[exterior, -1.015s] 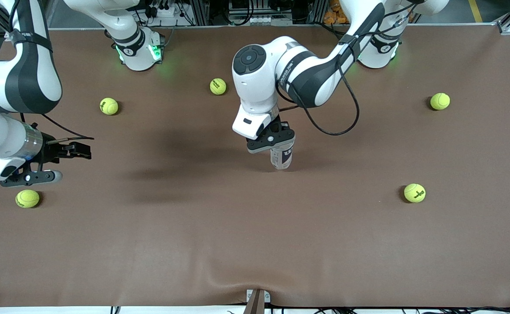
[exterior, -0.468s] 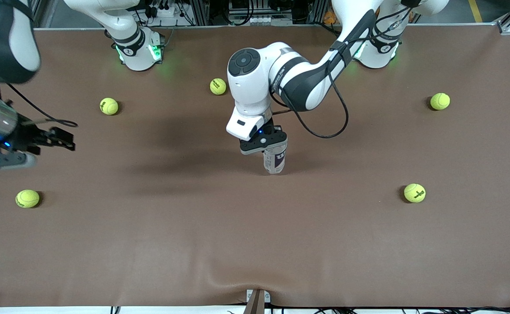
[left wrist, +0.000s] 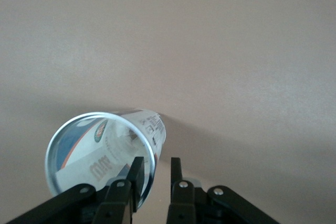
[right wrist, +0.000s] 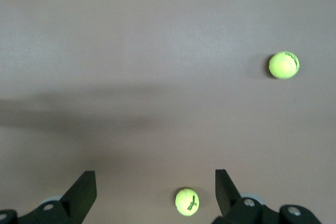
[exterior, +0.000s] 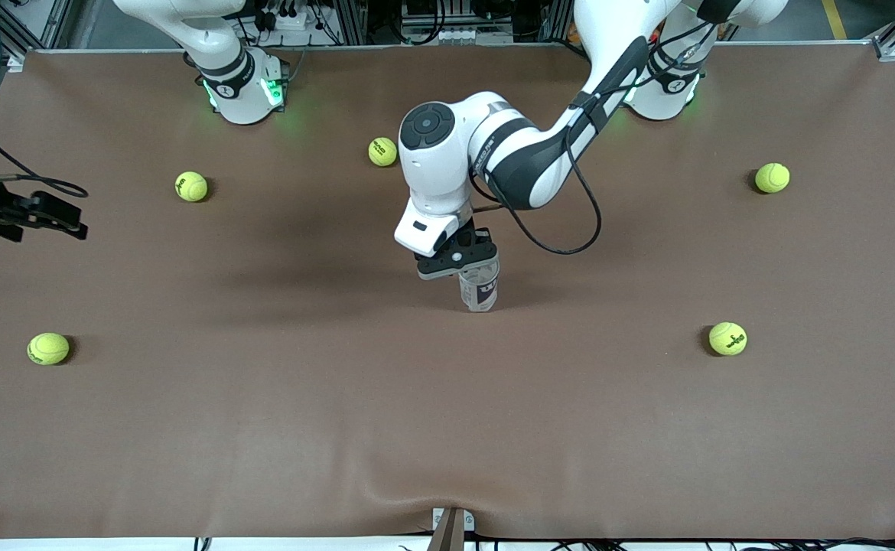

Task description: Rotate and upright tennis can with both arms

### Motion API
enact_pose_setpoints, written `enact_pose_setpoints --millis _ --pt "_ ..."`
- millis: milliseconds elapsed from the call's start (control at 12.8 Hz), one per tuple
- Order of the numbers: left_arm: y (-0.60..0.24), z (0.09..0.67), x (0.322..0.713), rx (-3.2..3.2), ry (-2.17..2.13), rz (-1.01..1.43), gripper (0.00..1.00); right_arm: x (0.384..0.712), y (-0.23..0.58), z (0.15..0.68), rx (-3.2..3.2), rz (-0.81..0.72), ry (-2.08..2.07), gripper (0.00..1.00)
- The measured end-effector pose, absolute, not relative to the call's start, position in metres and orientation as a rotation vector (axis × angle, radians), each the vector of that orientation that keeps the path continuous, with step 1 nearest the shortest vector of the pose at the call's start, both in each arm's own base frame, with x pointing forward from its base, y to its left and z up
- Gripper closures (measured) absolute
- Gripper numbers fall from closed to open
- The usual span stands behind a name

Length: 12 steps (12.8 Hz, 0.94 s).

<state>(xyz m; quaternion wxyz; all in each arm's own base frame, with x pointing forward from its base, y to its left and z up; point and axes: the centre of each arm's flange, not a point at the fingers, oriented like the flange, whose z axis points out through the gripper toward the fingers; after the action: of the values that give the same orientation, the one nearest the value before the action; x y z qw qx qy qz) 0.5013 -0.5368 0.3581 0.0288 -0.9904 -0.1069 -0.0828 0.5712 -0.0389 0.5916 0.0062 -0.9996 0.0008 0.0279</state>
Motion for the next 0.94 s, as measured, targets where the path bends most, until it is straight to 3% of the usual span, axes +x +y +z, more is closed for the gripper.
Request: enact_pose_setpoints --millis 156,547,937 --pt "-0.537 0.359 0.502 -3.060 -0.330 -0.260 0.57 0.566 -0.042 0.595 -3.122 0.140 0.027 0.00" --pt "-0.532 0.385 0.507 -3.073 -0.354 -0.297 0.01 0.558 -0.047 0.624 -3.113 0.157 0.037 0.00" --pt "-0.487 0.464 0.523 -3.071 -0.485 -0.302 0.00 0.561 -0.039 0.643 -3.121 0.052 -0.005 0.00"
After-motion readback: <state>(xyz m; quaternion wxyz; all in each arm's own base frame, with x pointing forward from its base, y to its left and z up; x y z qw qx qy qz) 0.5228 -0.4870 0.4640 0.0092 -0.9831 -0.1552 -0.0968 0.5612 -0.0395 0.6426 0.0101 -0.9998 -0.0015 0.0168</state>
